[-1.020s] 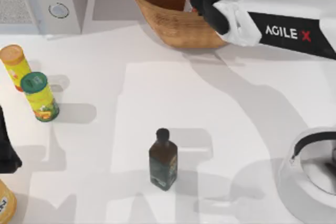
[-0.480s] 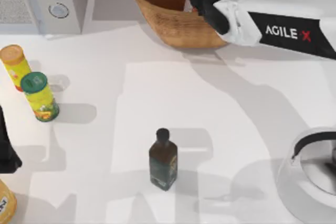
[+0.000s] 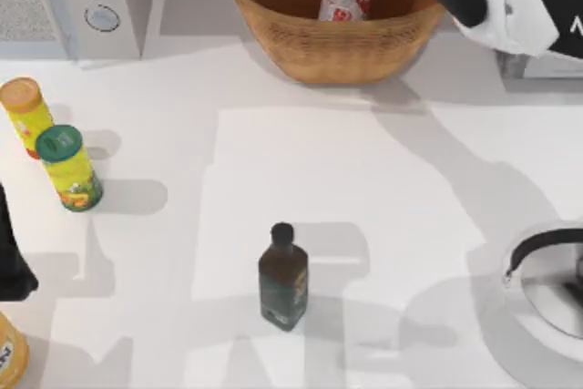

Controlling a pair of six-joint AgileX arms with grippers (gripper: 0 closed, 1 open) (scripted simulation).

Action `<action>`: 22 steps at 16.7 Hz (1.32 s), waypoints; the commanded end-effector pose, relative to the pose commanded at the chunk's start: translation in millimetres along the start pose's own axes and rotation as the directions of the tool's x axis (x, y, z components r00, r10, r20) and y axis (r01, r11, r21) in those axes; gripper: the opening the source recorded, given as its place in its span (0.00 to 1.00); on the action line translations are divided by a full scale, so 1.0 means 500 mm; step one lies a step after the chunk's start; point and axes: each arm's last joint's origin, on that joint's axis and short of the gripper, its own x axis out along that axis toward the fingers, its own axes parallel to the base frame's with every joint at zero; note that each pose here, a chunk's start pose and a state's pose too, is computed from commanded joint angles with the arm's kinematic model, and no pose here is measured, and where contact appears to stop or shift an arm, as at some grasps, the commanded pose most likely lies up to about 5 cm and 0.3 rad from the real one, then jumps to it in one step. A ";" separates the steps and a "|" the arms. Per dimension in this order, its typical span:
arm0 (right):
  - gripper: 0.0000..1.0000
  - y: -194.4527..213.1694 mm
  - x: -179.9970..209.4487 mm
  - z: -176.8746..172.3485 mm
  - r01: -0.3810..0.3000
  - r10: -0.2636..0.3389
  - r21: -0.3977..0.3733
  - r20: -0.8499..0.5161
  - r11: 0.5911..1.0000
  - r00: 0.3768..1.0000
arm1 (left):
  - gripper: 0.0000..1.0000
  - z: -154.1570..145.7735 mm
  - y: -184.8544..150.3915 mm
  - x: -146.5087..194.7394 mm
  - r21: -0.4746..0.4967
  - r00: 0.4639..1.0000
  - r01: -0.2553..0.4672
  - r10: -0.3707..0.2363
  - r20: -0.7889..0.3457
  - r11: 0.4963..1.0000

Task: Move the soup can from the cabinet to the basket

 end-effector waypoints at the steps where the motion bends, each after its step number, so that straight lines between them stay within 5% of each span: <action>1: 1.00 -0.031 -0.020 0.029 0.003 -0.003 0.001 0.006 1.000 1.000 | 1.00 0.000 0.000 0.000 0.000 1.000 0.000 0.000 0.000 1.000; 5: 1.00 -0.172 -0.141 0.121 0.022 -0.022 -0.005 0.017 1.000 1.000 | 1.00 0.000 0.000 0.000 0.000 1.000 0.000 0.000 0.000 1.000; 9: 1.00 -0.302 -0.309 0.136 0.039 -0.039 -0.019 0.006 0.999 0.999 | 1.00 0.000 0.000 0.000 0.000 1.000 0.000 0.000 0.000 1.000; 16: 1.00 -0.424 -0.565 -0.019 0.049 -0.051 -0.033 -0.042 0.998 0.998 | 1.00 0.000 0.000 0.000 0.000 1.000 0.000 0.000 0.000 1.000; 22: 1.00 -0.448 -0.651 -0.173 0.015 -0.017 -0.023 -0.049 1.000 0.999 | 1.00 0.000 0.000 0.000 0.000 1.000 0.000 0.000 0.000 1.000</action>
